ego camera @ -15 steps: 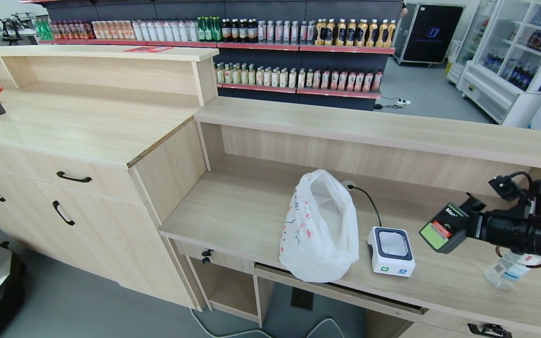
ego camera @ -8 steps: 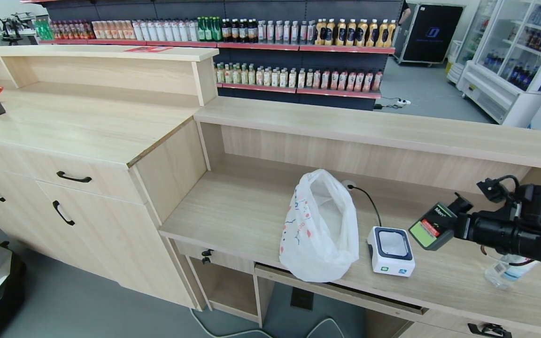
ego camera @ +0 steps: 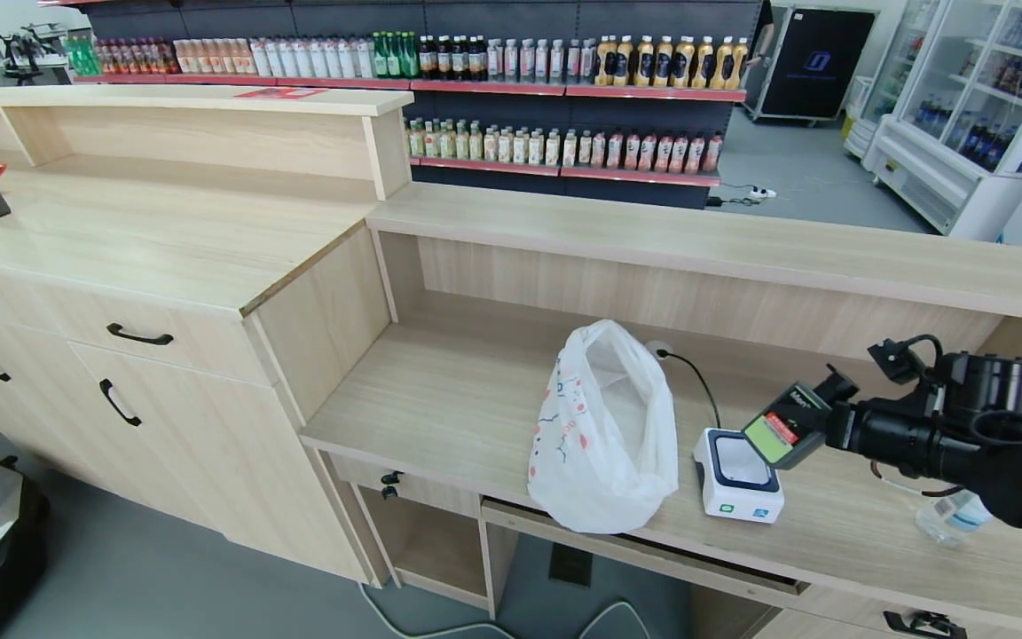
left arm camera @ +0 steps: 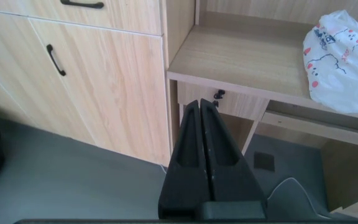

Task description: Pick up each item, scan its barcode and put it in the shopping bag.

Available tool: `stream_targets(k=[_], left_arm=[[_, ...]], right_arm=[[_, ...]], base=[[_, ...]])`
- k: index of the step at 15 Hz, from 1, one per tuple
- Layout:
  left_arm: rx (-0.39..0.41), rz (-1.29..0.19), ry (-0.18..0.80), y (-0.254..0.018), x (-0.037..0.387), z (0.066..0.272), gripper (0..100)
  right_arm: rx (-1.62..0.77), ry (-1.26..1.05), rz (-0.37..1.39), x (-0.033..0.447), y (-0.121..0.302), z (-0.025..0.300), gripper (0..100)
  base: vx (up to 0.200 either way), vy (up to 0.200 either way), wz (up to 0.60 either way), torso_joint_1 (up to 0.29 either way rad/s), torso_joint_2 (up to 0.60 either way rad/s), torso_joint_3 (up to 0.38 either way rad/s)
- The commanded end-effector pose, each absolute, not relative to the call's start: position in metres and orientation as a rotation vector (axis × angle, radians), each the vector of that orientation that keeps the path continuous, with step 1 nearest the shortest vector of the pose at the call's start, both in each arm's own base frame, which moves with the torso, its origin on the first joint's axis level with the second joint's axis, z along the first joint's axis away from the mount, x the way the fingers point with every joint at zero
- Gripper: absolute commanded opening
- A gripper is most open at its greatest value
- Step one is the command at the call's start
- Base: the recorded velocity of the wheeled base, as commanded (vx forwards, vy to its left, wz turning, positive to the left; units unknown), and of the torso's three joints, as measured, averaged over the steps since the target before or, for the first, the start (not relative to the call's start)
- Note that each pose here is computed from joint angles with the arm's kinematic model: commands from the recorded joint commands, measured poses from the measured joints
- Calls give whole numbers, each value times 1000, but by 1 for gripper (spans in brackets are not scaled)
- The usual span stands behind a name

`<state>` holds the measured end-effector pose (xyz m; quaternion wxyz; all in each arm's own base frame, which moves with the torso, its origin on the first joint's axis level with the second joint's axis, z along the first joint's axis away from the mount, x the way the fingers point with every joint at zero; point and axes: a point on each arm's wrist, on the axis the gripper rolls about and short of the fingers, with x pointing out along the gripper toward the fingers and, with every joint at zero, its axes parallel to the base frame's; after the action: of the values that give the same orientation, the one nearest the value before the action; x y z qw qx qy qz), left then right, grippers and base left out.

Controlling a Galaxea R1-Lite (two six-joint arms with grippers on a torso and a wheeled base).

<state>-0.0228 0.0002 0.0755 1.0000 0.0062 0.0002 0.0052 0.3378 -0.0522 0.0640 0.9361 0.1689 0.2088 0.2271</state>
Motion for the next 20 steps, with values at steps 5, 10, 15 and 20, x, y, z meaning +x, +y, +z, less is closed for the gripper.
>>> stream_targets(k=[5,10,15,20], left_arm=[[12,11,0,0,-23,75,0],[12,11,0,0,-23,75,0],[12,11,0,0,-23,75,0],[12,11,0,0,-23,75,0]], right_arm=[[340,438,450,349,-48,52,0],[344,451,453,350,-45,47,0],[335,448,471,353,-37,43,0],[332,441,479,361,-35,42,0]], base=[[0,0,0,0,0,0],[0,0,0,0,0,0],[0,0,0,0,0,0],[0,0,0,0,0,0]])
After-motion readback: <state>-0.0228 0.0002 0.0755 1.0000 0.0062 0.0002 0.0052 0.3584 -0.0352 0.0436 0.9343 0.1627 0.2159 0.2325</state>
